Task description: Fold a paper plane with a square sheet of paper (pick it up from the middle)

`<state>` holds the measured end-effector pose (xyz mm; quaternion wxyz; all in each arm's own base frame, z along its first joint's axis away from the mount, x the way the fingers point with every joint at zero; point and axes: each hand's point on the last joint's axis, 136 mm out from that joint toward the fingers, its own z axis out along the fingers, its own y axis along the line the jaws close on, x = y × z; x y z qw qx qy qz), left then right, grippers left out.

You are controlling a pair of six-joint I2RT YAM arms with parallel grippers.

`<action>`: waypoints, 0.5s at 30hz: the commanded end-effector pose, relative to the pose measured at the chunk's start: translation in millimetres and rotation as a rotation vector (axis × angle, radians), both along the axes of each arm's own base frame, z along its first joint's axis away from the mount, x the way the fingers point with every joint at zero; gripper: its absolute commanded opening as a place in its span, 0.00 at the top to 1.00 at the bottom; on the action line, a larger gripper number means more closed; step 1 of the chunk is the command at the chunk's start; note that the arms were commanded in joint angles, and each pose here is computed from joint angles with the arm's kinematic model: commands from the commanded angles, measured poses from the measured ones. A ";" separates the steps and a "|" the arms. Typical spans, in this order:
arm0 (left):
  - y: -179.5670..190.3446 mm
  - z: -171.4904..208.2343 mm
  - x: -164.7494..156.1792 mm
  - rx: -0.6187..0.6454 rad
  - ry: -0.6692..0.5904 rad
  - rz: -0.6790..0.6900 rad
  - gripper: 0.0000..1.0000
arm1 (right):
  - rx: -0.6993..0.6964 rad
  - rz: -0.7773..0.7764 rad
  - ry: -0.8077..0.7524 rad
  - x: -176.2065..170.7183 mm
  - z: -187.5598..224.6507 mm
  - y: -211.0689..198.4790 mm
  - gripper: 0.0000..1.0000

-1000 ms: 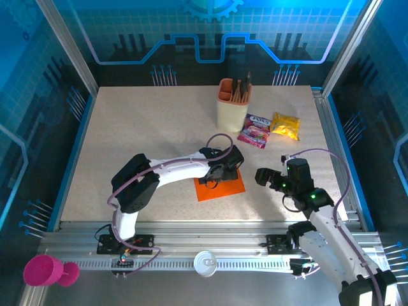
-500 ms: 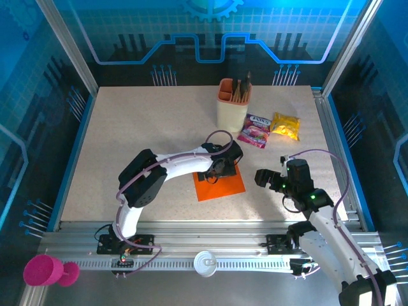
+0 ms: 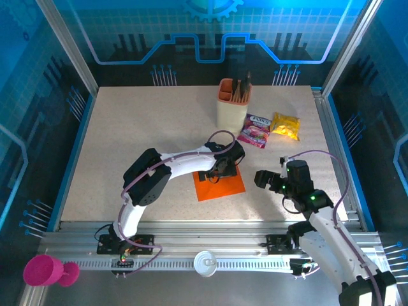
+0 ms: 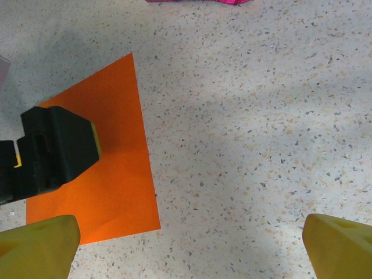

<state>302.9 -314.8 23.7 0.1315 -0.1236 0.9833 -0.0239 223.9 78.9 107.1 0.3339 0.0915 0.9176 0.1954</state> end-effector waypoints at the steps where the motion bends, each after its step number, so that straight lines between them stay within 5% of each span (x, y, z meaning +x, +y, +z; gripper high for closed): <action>1: 5.1 -4.9 -2.3 0.031 0.032 0.030 0.00 | -0.013 0.021 -0.002 -4.0 -5.5 1.2 0.01; 15: 9.4 -21.3 -7.4 0.052 0.063 0.032 0.00 | -0.019 0.012 -0.004 -5.6 -6.2 -1.2 0.01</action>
